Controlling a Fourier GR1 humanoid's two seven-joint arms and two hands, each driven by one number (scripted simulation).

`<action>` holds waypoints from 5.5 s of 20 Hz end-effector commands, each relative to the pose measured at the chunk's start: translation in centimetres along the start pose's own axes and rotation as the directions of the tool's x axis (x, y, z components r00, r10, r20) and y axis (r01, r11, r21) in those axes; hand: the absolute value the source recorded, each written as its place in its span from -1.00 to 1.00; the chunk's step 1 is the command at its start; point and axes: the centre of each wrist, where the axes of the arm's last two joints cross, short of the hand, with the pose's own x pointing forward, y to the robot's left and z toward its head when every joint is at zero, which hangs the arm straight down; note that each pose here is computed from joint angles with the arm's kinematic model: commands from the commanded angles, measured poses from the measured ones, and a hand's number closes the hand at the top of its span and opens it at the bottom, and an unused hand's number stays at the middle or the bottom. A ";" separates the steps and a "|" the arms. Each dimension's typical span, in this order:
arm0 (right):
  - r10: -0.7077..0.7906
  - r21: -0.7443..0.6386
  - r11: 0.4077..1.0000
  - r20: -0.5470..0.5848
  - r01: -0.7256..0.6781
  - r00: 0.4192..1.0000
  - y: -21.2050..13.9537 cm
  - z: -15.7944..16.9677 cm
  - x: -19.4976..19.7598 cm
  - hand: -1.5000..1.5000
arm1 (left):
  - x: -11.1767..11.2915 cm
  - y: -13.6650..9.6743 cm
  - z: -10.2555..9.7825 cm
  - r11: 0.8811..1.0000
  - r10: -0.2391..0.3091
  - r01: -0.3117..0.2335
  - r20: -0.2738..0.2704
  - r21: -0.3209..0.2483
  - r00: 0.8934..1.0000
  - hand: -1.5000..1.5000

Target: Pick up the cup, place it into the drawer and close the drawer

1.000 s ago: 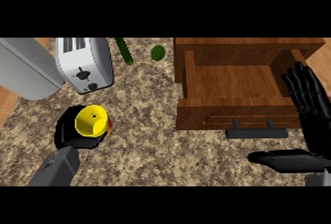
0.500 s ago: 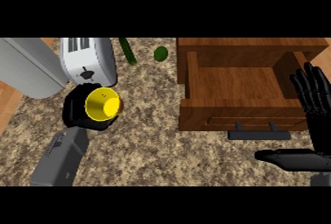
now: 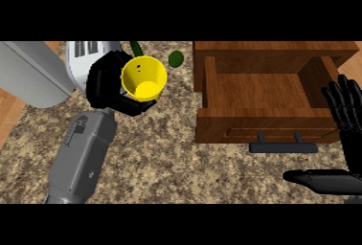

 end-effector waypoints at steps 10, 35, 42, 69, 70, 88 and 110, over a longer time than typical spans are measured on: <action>0.012 0.033 0.999 0.015 -0.012 1.000 -0.3 0.1 0.1 -1.00 | 3.5 -11.3 -8.7 0.990 -0.108 0.100 -0.070 -0.102 0.992 1.00; -0.013 0.035 0.999 0.038 0.011 0.999 -0.5 -3.3 -0.2 -1.00 | -1.3 -15.0 -9.1 0.967 -0.252 0.223 -0.322 -0.125 0.912 1.00; -0.027 0.077 0.997 0.025 0.025 0.999 -0.5 -2.1 -0.1 -1.00 | -1.3 -16.7 -8.6 0.921 -0.379 0.315 -0.341 -0.231 0.860 -1.00; 0.087 0.361 0.927 0.045 -0.098 0.995 -1.2 0.5 3.8 1.00 | 1.1 -17.2 -9.6 0.979 -0.204 0.200 -0.238 -0.039 0.950 -1.00; 0.138 0.363 0.922 0.026 -0.138 0.990 -2.0 0.0 3.1 1.00 | 3.1 -16.4 -11.6 0.979 -0.204 0.199 -0.236 -0.045 0.950 -1.00; 0.566 0.428 0.725 0.076 -0.540 0.821 5.9 -3.3 -2.0 1.00 | 6.8 -4.7 -6.0 0.984 -0.148 0.167 -0.260 0.054 0.954 -1.00; 0.760 0.529 0.508 0.096 -0.680 0.643 7.9 -13.5 -14.5 1.00 | 10.2 5.8 1.3 0.986 -0.133 0.156 -0.276 0.065 0.952 -1.00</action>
